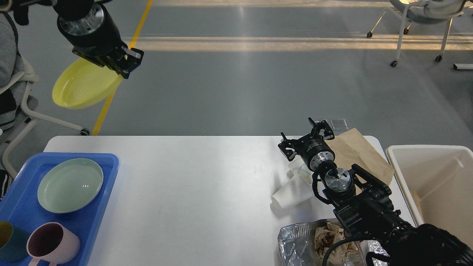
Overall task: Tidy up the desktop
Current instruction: 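Lift the yellow plate high and swing it toward the blue tray, then lower the yellow plate onto the green plate in the blue tray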
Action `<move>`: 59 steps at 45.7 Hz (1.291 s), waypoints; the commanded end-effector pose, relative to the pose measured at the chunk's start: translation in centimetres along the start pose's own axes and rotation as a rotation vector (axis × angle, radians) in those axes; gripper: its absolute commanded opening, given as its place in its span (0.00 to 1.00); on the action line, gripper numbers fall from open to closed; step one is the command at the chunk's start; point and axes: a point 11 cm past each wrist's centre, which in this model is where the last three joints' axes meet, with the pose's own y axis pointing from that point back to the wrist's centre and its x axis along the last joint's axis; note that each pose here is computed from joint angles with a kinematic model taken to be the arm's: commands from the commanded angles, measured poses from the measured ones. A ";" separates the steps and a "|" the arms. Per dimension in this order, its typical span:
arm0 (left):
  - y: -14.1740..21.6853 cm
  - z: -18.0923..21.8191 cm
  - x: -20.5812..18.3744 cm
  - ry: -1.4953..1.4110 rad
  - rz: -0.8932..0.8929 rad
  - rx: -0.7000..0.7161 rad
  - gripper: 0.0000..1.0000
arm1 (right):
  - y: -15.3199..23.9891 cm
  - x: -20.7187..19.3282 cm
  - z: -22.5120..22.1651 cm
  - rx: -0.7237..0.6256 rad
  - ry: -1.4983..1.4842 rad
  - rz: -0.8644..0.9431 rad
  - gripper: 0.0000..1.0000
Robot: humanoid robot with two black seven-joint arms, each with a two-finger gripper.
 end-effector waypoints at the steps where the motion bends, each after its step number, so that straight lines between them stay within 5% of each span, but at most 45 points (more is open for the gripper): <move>1: 5.0 -0.7 1.8 0.029 0.111 -0.013 0.00 | 0.0 0.0 0.0 0.000 0.000 0.000 1.00; 13: 12.1 -2.8 3.2 0.097 0.256 -0.019 0.00 | 0.0 0.0 0.0 0.000 0.000 0.000 1.00; 26: 12.1 -4.3 2.9 0.112 0.249 0.040 0.00 | 0.0 0.0 0.0 0.000 0.000 0.000 1.00; 38: 0.3 -8.6 -2.0 0.180 -0.036 0.119 0.00 | 0.0 0.0 0.0 0.000 0.000 0.000 1.00; 53: -12.6 -14.5 -14.0 0.283 -0.410 0.196 0.00 | 0.0 0.0 0.0 0.000 0.000 0.000 1.00; 59: -16.5 -15.9 -16.5 0.323 -0.327 0.251 0.00 | 0.0 -0.1 0.0 0.000 0.001 -0.001 1.00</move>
